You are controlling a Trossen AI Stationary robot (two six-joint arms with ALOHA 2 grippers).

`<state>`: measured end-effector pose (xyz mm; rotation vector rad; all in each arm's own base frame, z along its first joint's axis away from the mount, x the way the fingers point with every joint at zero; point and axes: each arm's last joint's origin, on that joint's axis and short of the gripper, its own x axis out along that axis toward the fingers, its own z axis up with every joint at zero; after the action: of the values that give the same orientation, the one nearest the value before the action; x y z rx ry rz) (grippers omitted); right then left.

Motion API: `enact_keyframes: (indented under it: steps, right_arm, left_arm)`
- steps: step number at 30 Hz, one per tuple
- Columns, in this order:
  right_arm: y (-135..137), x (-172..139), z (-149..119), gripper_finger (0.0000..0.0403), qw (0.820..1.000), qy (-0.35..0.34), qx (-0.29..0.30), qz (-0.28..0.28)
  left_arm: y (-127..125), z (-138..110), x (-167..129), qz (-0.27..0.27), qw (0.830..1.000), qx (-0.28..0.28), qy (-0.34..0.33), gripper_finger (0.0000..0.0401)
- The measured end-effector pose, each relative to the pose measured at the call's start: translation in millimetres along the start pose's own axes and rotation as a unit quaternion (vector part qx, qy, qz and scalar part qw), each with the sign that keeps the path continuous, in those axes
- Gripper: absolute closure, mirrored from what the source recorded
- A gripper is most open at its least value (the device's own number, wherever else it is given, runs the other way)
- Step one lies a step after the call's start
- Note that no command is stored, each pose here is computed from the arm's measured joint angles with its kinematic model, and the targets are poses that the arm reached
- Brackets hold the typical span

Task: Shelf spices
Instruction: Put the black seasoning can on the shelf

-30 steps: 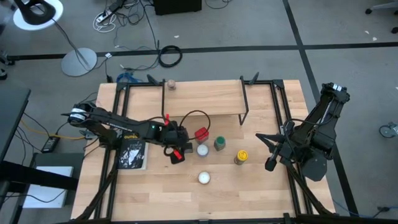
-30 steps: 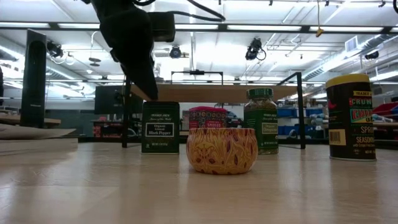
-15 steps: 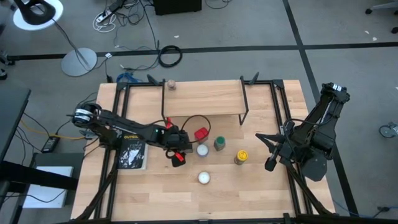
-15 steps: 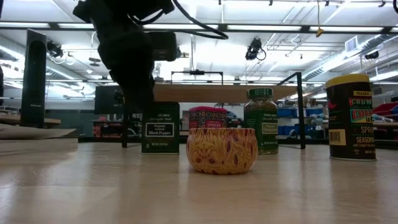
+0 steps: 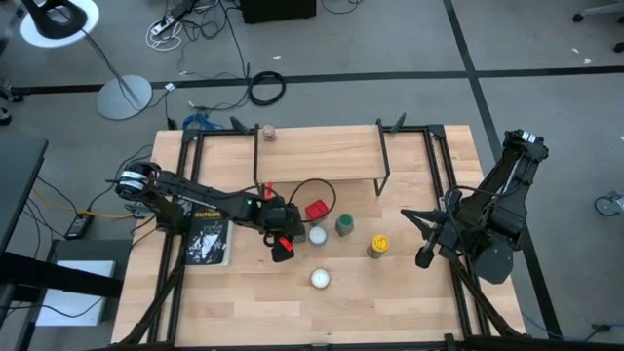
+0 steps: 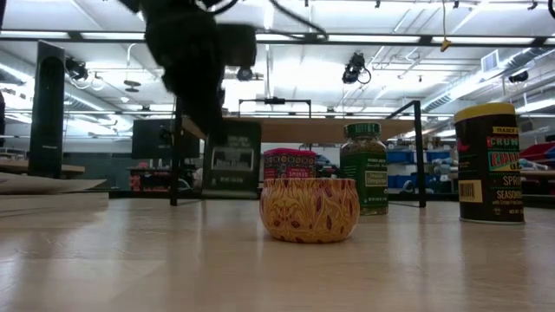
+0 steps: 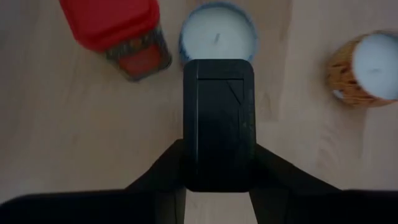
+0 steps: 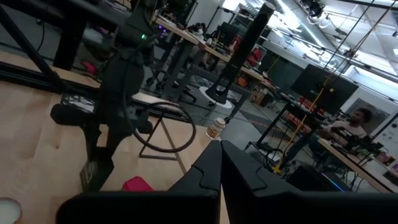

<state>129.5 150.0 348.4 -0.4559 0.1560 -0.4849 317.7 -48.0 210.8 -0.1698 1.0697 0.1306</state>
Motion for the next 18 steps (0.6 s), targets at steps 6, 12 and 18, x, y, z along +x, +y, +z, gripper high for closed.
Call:
enact_keyframes:
  steps: [6,12,18]
  right_arm:
    - [0,0,0,0.0401,1.0,0.0,0.0,0.0]
    - [0,0,0,0.0397,1.0,0.0,-0.003,0.0]
    - [0,0,0,0.0401,1.0,0.0,-0.004,0.0]
  left_arm:
    - [-6,31,-43,0.004,0.999,0.042,0.01,0.0279]
    - [-5,78,-123,0.037,0.993,0.091,-0.059,0.0279]
    - [47,105,-180,0.089,0.988,0.074,-0.1,0.0279]
